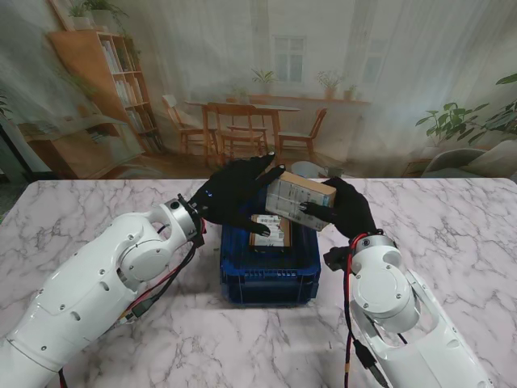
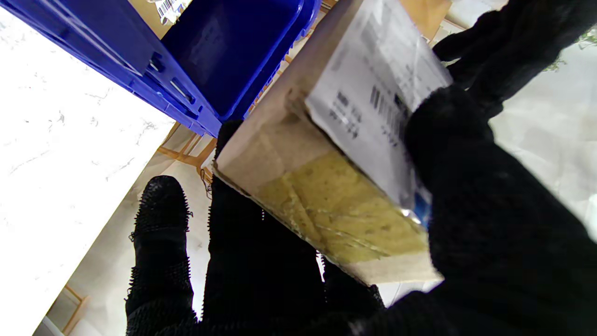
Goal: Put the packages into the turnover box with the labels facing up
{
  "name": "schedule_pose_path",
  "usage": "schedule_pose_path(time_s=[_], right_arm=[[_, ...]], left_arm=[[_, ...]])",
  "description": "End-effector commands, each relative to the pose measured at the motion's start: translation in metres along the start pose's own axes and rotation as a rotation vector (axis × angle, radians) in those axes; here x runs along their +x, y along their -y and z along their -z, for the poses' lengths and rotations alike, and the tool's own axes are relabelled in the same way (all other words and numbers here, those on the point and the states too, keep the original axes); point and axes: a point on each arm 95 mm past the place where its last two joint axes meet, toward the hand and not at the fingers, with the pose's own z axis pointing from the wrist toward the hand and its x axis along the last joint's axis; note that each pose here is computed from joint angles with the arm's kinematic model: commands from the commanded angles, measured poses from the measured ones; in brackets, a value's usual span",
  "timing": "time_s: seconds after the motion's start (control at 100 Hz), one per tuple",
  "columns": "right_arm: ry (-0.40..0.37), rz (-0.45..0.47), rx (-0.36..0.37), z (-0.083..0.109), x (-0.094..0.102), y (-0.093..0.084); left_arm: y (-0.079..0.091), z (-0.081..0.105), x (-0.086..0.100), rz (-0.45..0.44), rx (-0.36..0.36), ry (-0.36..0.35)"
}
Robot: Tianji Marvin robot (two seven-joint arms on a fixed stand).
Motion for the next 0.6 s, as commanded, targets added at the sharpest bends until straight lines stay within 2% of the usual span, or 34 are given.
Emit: schedule_pose_path(time_s=[0.0, 0.25, 0.59], right_arm=[[0.000, -0.014, 0.004, 0.000, 0.006, 0.002], [0.010, -0.054, 0.015, -0.002, 0.014, 0.004], [0.013, -0.089, 0.038, -0.001, 0.018, 0.010]], left_arm=[[0.002, -0.004, 0.005, -0.024, -0.015, -0.012], [0.006, -0.014, 0.019, -0.112, -0.009, 0.000], [0.008, -0.029, 0.024, -0.151, -0.028, 0.009]])
